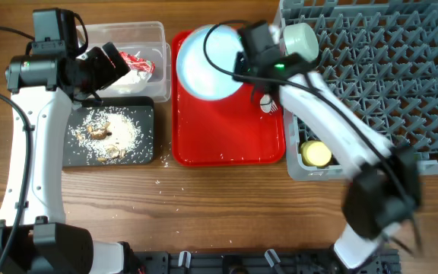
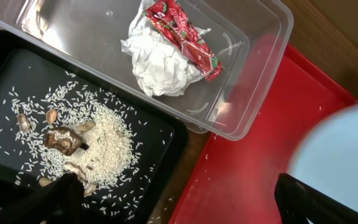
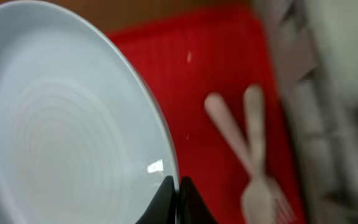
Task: Sort waste into correct bins and load items into the dishwasher rack
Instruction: 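Grasp the light-blue plate with the right gripper and stand it in the rack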
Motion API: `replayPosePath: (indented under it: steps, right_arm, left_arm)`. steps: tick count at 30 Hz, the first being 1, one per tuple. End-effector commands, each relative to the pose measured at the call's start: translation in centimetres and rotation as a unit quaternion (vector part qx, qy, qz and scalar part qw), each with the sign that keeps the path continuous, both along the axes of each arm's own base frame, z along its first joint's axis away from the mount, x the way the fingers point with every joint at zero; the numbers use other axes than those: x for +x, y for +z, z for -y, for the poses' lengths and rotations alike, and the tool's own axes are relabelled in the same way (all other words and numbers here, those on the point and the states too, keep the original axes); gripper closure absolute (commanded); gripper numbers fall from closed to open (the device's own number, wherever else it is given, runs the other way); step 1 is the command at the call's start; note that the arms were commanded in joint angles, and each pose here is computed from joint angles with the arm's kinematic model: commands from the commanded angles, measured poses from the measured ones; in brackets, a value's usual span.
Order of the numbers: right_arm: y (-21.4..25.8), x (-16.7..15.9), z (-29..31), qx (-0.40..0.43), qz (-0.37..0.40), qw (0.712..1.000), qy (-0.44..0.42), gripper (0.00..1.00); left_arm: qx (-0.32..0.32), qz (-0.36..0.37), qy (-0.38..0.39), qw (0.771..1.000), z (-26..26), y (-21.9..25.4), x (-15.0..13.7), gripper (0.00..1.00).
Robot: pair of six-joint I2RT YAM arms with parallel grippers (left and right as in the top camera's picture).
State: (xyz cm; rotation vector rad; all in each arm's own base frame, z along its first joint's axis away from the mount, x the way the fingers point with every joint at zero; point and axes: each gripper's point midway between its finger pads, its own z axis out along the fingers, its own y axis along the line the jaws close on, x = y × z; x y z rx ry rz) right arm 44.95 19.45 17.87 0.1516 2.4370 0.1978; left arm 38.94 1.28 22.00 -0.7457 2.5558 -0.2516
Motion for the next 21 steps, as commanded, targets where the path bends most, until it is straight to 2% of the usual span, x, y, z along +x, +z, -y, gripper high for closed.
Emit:
replayPosePath:
  steps: [1,3,8,13,21]
  right_arm:
    - [10.3,-1.6,7.2,-0.144,0.124,0.981,-0.049,0.96]
    - [14.7,-4.0,12.4,-0.25,0.157,0.948,-0.122,0.96]
    - [16.7,-6.0,18.4,-0.401,0.128,0.889,-0.181,0.96]
    - [14.7,-5.7,22.7,-0.448,0.069,0.871,-0.187,0.96]
    - [9.7,-1.5,26.6,-0.514,-0.019,0.851,-0.109,0.96]
  left_arm:
    - [-0.006,-0.007,-0.004,1.0,0.3,-0.5,0.0,0.0]
    - [-0.006,-0.007,-0.004,1.0,0.3,-0.5,0.0,0.0]
    - [-0.006,-0.007,-0.004,1.0,0.3,-0.5,0.0,0.0]
    - [-0.006,-0.007,-0.004,1.0,0.3,-0.5,0.0,0.0]
    - [-0.006,-0.007,-0.004,1.0,0.3,-0.5,0.0,0.0]
